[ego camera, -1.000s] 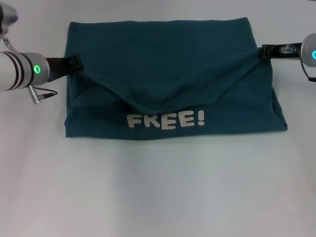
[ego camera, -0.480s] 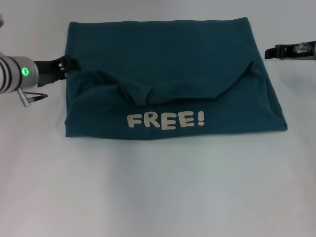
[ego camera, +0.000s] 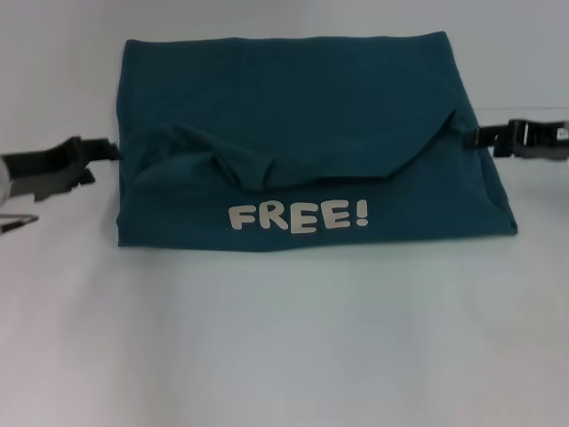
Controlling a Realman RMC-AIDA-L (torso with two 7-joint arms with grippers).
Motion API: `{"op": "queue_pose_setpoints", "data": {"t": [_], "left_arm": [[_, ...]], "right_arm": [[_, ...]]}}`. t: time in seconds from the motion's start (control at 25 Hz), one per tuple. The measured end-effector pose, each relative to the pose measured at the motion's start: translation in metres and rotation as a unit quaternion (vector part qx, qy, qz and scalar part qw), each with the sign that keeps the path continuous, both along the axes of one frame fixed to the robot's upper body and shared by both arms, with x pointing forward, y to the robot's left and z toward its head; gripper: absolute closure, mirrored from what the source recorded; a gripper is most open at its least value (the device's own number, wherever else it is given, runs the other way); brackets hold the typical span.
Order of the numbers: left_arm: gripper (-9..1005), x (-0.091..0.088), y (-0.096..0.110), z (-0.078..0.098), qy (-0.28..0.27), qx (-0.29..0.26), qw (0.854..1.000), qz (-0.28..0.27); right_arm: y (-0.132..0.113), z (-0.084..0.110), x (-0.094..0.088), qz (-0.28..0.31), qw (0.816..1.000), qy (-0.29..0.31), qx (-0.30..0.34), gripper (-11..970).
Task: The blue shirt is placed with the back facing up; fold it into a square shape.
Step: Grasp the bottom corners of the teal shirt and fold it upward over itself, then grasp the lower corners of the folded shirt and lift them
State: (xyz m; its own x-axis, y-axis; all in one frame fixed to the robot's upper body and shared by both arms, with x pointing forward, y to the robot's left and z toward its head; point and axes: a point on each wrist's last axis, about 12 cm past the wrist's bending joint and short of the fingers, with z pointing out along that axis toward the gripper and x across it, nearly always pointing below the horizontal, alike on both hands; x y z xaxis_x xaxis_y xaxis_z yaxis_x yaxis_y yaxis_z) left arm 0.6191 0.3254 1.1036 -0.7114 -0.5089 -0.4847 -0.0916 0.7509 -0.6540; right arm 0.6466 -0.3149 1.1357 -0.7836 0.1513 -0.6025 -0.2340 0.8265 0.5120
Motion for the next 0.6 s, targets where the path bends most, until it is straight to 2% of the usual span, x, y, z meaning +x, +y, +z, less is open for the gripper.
{"op": "queue_pose_setpoints", "data": {"t": [0.12, 0.24, 0.32, 0.44, 0.6], "left_arm": [[376, -0.02, 0.01, -0.004, -0.008, -0.036, 0.999, -0.036], [378, -0.037, 0.017, -0.005, -0.036, -0.056, 0.996, -0.067], [378, -0.045, 0.018, -0.008, -0.061, -0.048, 0.993, -0.085], [380, -0.051, 0.018, -0.017, -0.076, -0.032, 0.993, -0.085], [382, -0.05, 0.014, -0.028, -0.066, -0.025, 0.995, -0.076]], "right_arm": [[-0.005, -0.005, -0.022, 0.034, 0.997, -0.003, 0.065, 274], [-0.012, -0.014, -0.04, 0.045, 0.995, 0.0, 0.093, 242], [-0.015, -0.023, -0.051, 0.047, 0.994, 0.003, 0.097, 215], [-0.016, -0.034, -0.064, 0.054, 0.993, -0.01, 0.103, 180], [-0.021, -0.041, -0.073, 0.046, 0.992, -0.028, 0.11, 146]]}}
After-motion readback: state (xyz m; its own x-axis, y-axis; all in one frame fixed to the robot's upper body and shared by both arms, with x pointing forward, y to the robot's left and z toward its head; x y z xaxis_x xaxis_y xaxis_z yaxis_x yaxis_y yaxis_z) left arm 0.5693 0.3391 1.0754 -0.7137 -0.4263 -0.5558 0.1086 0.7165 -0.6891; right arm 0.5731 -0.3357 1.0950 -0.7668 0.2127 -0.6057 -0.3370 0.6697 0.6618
